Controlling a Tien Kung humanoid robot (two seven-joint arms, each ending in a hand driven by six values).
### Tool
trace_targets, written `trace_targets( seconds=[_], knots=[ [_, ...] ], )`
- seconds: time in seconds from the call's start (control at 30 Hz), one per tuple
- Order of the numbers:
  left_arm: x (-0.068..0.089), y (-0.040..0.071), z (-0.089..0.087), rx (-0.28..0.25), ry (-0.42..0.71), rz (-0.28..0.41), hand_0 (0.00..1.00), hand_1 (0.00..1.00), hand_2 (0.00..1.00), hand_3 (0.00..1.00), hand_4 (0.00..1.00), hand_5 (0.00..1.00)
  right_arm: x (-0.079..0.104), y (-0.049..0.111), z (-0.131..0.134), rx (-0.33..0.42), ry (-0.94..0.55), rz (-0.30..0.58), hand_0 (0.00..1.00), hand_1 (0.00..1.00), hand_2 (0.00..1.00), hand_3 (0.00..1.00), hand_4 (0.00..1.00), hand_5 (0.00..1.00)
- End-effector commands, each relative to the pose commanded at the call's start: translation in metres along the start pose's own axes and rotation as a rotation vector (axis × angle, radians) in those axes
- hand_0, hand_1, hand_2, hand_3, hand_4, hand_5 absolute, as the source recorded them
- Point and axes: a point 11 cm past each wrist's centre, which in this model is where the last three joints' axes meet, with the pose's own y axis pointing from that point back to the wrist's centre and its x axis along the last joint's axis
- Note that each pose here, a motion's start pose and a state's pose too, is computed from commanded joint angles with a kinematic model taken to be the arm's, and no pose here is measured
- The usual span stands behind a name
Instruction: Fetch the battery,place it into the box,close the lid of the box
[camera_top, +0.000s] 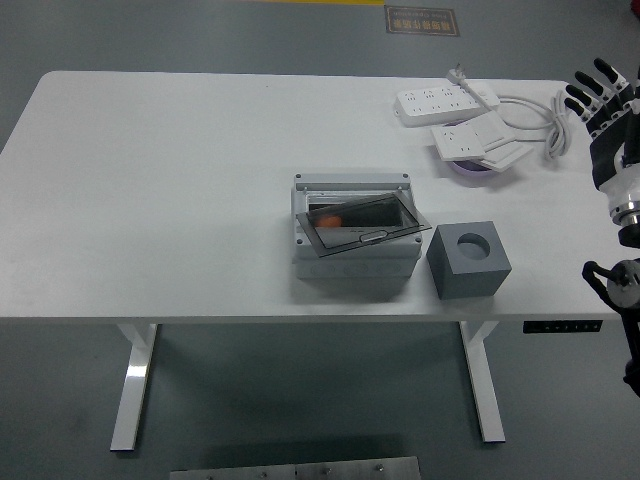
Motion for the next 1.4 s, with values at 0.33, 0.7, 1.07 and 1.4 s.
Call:
trace_targets(
  seconds=[0.33,0.7,1.07,1.4],
  knots=[
    [0.000,-0.003,-0.010,0.022,-0.007,0.004,0.632,0.698,0.573,0.541,0.500,0.002,-0.003,-0.004,-0.017,0.065,-0.013,0.011,0.913,0.886,0.891,0.959,0.998,0.964],
    [-0.005,-0.009,-0.033,0.065,-0.012,0.012,0.632,0.698,0.573,0.541,0.500,0.002,-0.002,-0.002,-0.027,0.117,-0.016,0.022,0.896,0.841,0.821,0.865,0.998,0.993],
    [-0.007,-0.016,-0.059,0.093,0.015,0.033,0.632,0.698,0.573,0.541,0.500,0.002,0.003,0.010,-0.017,0.109,0.002,0.040,0.851,0.792,0.765,0.793,0.998,0.998],
    [-0.008,-0.018,-0.067,0.103,0.024,0.034,0.632,0.698,0.573,0.541,0.500,0.002,0.003,0.026,-0.003,0.051,0.057,0.018,0.769,0.670,0.675,0.695,0.998,0.928]
  ],
)
